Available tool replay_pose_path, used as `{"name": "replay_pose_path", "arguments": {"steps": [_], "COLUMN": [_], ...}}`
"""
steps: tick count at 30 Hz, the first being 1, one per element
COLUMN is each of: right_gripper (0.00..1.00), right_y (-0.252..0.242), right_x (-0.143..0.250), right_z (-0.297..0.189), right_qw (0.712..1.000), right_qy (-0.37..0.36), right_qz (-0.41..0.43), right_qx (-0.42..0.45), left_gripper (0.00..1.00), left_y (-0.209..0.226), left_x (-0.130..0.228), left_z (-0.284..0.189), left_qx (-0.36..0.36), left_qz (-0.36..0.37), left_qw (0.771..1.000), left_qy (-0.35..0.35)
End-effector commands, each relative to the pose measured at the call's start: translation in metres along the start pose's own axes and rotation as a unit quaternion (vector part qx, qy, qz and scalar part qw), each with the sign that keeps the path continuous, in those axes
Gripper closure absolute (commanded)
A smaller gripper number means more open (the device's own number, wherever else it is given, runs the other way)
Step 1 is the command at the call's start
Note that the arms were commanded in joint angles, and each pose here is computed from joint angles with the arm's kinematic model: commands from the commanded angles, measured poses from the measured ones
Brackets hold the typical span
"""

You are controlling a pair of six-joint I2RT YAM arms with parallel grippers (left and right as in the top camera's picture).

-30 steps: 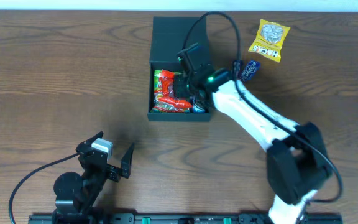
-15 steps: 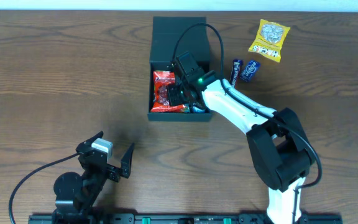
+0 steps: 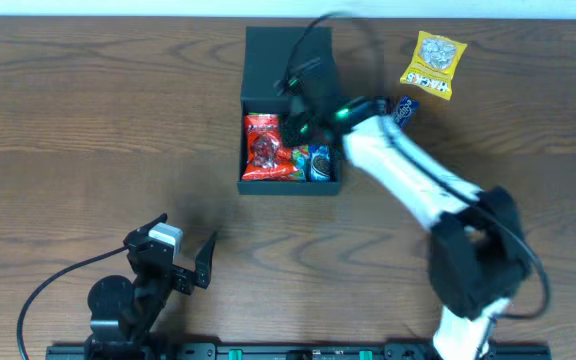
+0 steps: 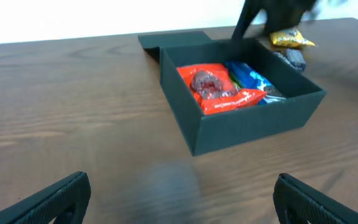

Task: Pack container
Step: 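Reach the right gripper to the yellow Hacks bag and grasp it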

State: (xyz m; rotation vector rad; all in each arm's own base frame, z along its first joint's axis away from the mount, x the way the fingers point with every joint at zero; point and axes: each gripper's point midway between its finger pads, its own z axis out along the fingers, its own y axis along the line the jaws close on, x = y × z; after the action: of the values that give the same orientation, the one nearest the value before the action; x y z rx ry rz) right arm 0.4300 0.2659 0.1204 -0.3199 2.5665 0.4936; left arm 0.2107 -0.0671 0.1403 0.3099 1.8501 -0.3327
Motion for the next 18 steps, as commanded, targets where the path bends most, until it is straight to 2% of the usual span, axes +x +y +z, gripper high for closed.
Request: {"name": "replay_pose_path", "arguments": {"steps": [1,3,5,6,9,18], "right_gripper": [0.85,0.77,0.6,0.5,0.38,0.34], "right_y": [-0.078,-0.133,-0.199,-0.217,-0.265,-0.329], "right_x": [-0.073,-0.085,-0.087,-0.086,-0.079,-0.06], "right_z": [-0.071,-0.088,-0.095,-0.094,-0.089,-0.042], "right_qw": [0.983,0.97,0.956,0.952,0.944,0.942], "right_qy": [-0.131,-0.157,-0.166,-0.167,-0.165,-0.142], "right_qz": [0.045,0.083,0.13,0.142,0.175,0.191], "right_qx": [0.12,0.167,0.205,0.214,0.225,0.237], "left_gripper": [0.05,0.05,0.05,0.05,0.05,0.05], "left_y": [0.0,0.0,0.0,0.0,0.001,-0.007], "left_x": [0.002,0.002,-0.001,-0.003,-0.018,-0.044], "left_z": [0.0,0.0,0.0,0.0,-0.001,0.0], "left_qx": [0.001,0.001,0.001,0.001,-0.001,0.02], "left_qz": [-0.005,-0.005,-0.003,-0.001,0.015,0.08], "left_qw": [1.0,1.0,1.0,1.0,0.999,0.993], "left_qy": [0.001,0.0,-0.004,-0.009,-0.038,-0.087]}}
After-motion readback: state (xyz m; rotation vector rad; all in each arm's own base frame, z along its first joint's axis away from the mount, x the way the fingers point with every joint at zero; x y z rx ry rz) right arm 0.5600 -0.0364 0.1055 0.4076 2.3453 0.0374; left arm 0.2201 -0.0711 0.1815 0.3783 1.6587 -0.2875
